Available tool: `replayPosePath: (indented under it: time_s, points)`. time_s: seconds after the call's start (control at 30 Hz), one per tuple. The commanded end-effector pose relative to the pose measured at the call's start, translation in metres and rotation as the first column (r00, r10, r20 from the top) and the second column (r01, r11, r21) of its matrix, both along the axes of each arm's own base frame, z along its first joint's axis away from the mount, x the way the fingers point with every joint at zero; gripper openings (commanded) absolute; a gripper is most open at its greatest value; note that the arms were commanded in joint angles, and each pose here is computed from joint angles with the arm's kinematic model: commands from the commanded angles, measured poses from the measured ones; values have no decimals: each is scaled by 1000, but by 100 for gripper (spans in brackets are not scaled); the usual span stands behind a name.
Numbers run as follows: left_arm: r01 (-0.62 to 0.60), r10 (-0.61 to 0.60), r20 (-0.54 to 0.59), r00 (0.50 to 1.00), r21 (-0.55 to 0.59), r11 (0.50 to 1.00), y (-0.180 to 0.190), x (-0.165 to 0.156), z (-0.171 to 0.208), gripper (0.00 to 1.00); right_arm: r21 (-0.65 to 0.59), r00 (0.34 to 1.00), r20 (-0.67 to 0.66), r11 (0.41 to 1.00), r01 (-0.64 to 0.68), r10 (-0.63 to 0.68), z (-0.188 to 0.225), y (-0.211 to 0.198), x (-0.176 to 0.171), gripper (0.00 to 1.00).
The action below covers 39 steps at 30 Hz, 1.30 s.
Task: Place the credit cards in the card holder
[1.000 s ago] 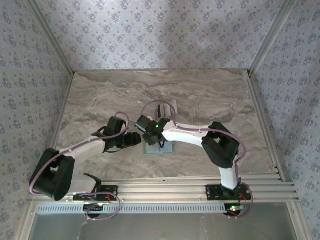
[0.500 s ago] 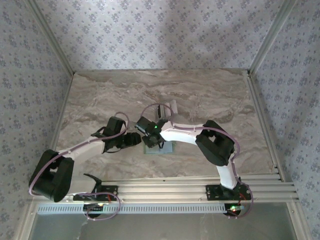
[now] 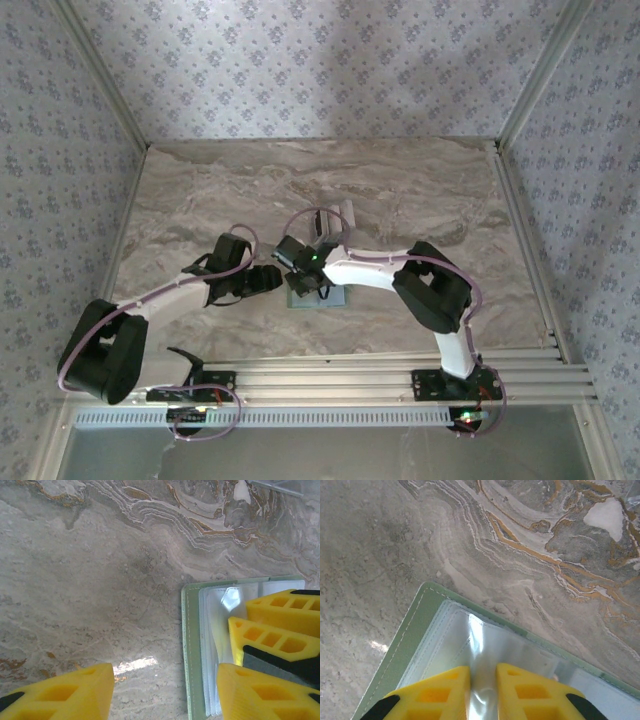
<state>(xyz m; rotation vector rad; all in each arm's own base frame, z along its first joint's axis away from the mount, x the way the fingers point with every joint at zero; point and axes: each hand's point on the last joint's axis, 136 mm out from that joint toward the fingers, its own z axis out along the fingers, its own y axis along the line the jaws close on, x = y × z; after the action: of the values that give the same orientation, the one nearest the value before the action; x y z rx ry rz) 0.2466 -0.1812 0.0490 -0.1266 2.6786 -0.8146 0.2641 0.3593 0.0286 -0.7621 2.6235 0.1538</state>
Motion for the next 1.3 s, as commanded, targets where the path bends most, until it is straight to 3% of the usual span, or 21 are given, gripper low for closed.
replayPosePath:
  time_s: [0.0,0.37,0.87,1.27]
  points:
    - [-6,6,3,1000,-6,1000,2,-1,3,57,-106,997,-80,994,4,-12,-32,-27,-21,18]
    - [67,-67,30,997,-5,998,-25,-3,13,53,41,995,-96,999,12,-8,-4,-19,-18,0]
    - [110,-108,29,994,-78,991,-67,7,35,15,209,986,-167,977,37,-1,2,-27,-17,0]
    - [139,-142,-16,990,-94,986,-96,13,19,10,244,982,-191,968,51,-3,4,-32,-15,0]
